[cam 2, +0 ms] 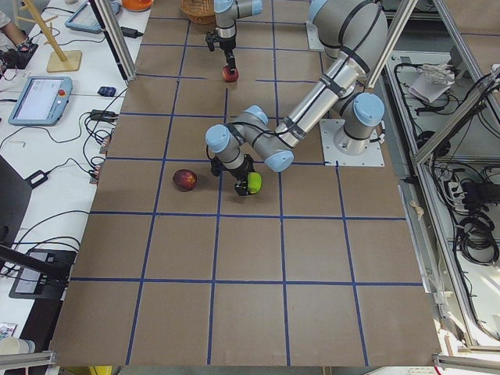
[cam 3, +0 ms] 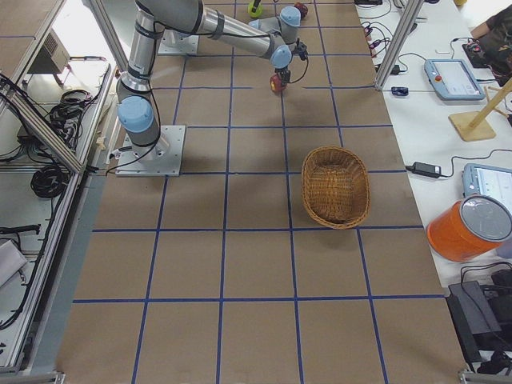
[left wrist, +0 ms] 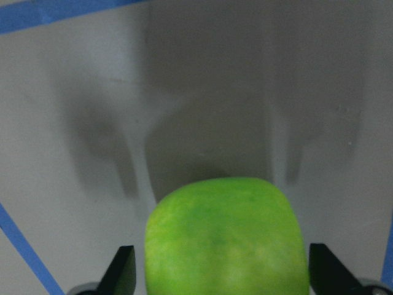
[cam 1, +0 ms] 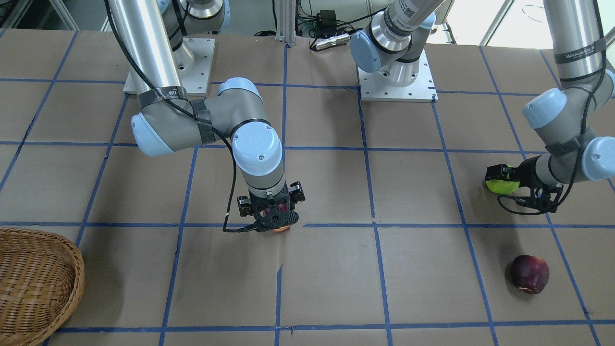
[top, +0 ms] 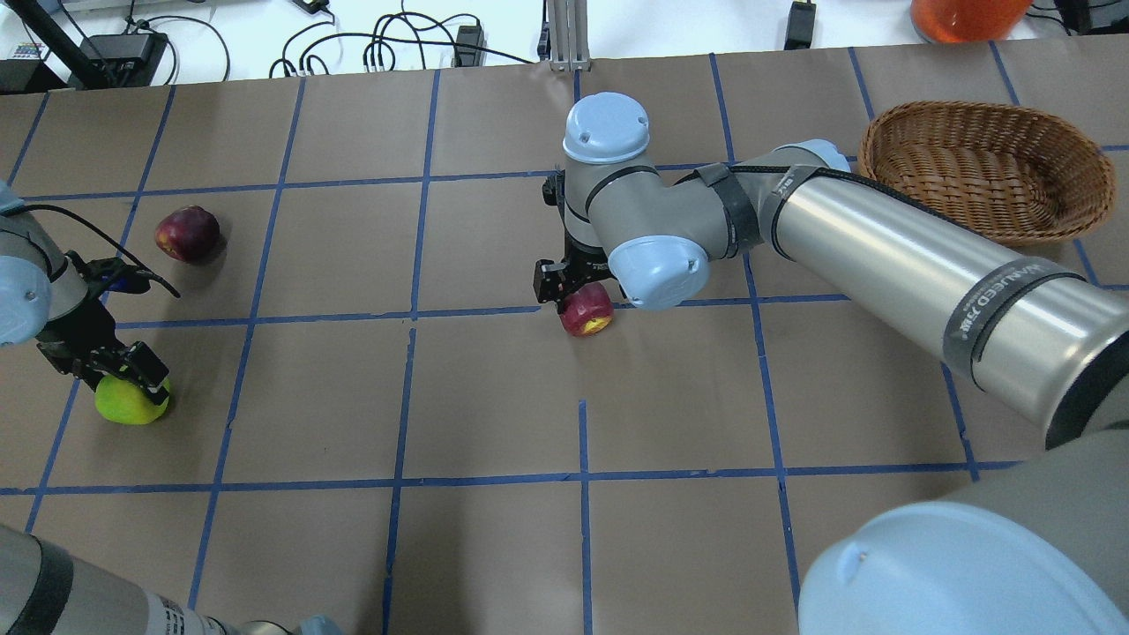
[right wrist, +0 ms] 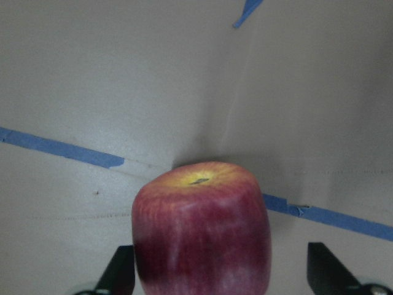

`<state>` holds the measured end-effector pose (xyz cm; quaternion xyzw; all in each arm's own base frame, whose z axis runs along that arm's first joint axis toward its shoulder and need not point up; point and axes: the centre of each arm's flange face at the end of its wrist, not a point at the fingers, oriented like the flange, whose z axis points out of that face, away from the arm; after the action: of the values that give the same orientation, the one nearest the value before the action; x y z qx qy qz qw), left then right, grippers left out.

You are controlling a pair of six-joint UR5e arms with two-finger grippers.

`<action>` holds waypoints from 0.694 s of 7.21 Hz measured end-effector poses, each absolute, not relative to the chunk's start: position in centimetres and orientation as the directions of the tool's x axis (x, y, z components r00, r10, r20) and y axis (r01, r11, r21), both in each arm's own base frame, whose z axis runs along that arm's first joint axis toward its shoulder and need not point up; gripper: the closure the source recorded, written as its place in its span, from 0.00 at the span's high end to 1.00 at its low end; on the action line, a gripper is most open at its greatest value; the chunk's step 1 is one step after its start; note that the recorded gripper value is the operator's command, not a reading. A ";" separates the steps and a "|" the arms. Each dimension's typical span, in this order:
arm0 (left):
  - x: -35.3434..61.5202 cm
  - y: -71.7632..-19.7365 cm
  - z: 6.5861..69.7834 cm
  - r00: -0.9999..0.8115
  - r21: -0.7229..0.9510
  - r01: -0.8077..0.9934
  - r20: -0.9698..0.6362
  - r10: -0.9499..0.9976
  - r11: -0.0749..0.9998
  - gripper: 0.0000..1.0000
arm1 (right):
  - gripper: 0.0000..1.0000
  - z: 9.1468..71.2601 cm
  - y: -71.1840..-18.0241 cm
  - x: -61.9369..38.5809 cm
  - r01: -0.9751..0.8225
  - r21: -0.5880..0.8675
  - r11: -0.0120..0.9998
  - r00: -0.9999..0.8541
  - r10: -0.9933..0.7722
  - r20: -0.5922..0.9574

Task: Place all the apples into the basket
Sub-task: 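Lift the red apple with the right gripper while the left lifts the green apple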

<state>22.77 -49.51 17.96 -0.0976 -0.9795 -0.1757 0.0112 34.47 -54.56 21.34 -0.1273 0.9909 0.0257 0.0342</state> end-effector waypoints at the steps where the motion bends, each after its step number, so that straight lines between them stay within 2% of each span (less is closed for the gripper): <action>1: 22.7 -49.7 18.4 -0.980 0.335 0.197 0.050 0.192 0.921 0.09 | 1.00 21.4 -54.5 34.6 -0.254 0.042 0.966 -0.965 -0.251 -0.079; 3: 21.9 -49.9 19.7 -0.978 0.324 0.208 0.059 0.199 0.923 0.04 | 1.00 21.1 -54.4 34.7 -0.256 0.047 0.965 -0.964 -0.252 -0.082; 5: 20.6 -51.0 22.4 -0.980 0.313 0.194 0.102 0.170 0.930 0.04 | 0.97 20.1 -54.4 34.9 -0.259 0.062 0.964 -0.964 -0.254 -0.081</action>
<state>20.56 -51.00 22.44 -0.0928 -0.9816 -0.1631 0.0363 34.86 -54.40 20.06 -0.1296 0.9903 0.0358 0.0360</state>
